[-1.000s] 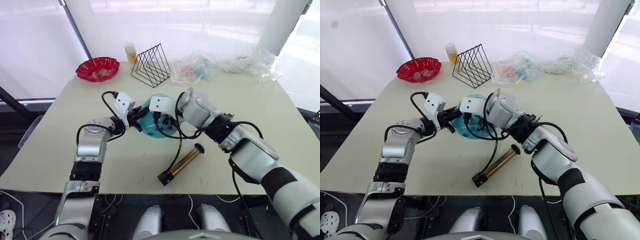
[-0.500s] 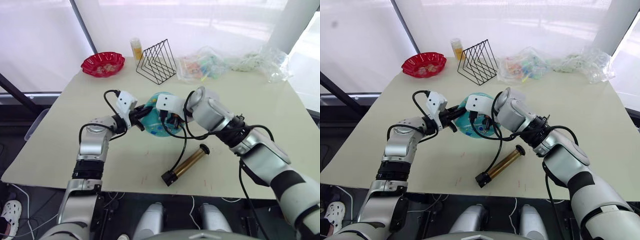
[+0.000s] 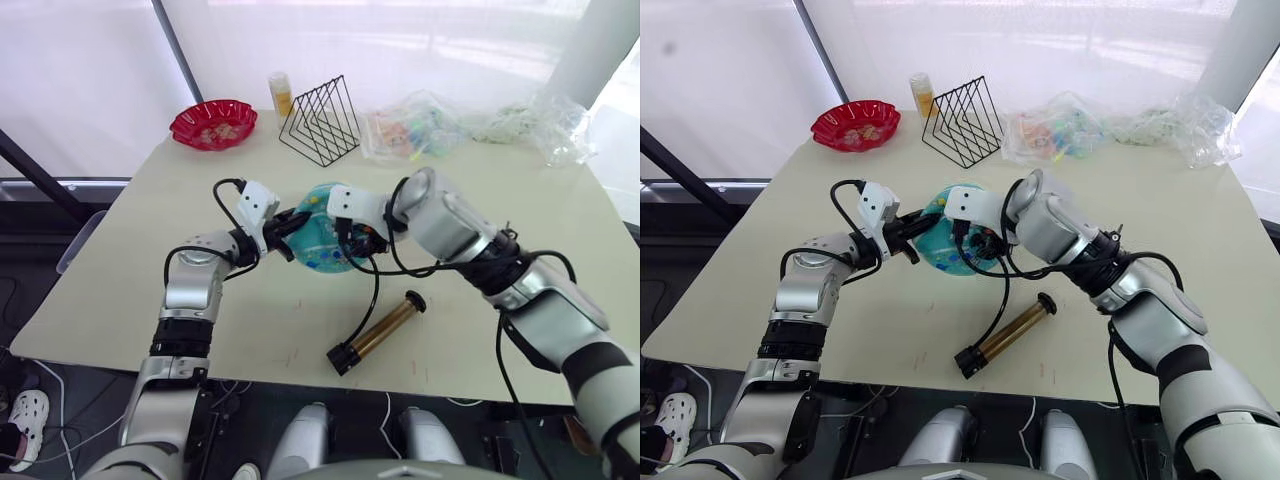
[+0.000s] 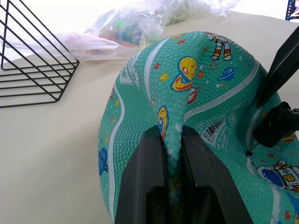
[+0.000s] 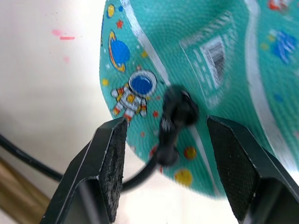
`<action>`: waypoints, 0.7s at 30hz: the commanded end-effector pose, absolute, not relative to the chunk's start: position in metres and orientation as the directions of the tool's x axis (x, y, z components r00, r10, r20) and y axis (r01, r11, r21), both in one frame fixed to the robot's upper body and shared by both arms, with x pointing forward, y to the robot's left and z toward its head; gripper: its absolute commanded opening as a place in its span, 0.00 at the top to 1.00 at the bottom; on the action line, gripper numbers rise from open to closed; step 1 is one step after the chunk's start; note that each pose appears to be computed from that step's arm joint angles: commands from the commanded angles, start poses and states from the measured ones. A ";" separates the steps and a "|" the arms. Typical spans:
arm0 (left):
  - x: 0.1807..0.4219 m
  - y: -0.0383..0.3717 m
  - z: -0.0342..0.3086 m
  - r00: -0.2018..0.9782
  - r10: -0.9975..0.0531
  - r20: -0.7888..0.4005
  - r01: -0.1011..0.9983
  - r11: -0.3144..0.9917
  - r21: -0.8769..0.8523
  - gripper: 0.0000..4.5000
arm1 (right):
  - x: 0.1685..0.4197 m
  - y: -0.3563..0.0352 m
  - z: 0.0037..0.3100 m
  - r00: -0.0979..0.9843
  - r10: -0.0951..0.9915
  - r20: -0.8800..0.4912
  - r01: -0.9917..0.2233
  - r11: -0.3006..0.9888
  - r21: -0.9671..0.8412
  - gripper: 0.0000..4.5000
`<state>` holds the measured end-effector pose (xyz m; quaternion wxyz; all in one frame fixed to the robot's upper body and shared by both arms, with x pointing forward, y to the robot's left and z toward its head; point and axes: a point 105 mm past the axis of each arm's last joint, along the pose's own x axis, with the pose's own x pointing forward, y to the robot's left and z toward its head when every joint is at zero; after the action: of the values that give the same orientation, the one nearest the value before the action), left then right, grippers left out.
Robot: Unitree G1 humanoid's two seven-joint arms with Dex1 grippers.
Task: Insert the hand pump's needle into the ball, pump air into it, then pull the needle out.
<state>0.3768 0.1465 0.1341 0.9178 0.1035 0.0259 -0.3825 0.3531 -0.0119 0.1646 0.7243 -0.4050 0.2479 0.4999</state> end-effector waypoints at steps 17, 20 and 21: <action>0.366 0.125 0.098 0.624 -0.744 -0.239 0.778 0.620 0.100 1.00 | 0.356 -0.013 0.169 0.388 0.645 -0.658 -0.909 0.385 -0.159 0.38; 0.367 0.126 0.099 0.627 -0.742 -0.239 0.776 0.622 0.103 1.00 | 0.358 -0.011 0.165 0.391 0.632 -0.669 -0.906 0.394 -0.156 0.38; 0.367 0.126 0.099 0.628 -0.741 -0.238 0.775 0.623 0.104 1.00 | 0.358 -0.010 0.164 0.383 0.633 -0.672 -0.909 0.388 -0.153 0.38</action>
<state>0.3770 0.1450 0.1353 0.9164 0.1067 0.0245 -0.3851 0.3569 -0.0150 0.1534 0.7877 -0.2546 0.2818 0.4850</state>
